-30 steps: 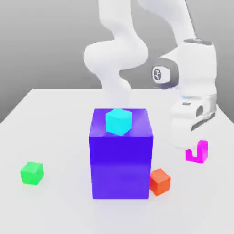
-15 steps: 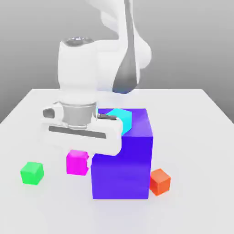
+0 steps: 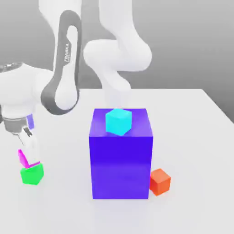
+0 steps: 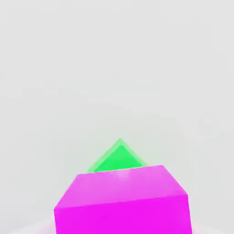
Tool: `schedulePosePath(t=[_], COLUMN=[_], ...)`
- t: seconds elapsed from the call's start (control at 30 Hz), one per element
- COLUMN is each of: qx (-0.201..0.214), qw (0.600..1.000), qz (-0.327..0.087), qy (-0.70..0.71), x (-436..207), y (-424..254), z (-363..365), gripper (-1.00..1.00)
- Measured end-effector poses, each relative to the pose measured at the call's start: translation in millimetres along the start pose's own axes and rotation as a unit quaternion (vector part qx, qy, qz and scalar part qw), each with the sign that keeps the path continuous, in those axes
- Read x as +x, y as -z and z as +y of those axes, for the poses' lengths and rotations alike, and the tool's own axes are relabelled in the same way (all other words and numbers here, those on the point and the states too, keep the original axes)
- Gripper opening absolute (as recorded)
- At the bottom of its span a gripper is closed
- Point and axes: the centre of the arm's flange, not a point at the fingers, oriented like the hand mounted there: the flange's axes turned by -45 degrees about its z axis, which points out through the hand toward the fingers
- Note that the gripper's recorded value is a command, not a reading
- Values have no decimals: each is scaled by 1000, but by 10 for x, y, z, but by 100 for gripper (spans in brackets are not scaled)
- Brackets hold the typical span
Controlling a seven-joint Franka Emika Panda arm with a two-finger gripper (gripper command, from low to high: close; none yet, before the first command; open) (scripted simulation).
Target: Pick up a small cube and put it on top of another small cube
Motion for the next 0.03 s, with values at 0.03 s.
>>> schedulePosePath(t=[0.03], qx=[0], qw=[1000], qz=[0], qy=[0], x=[0], y=[0], z=[0], gripper=[100])
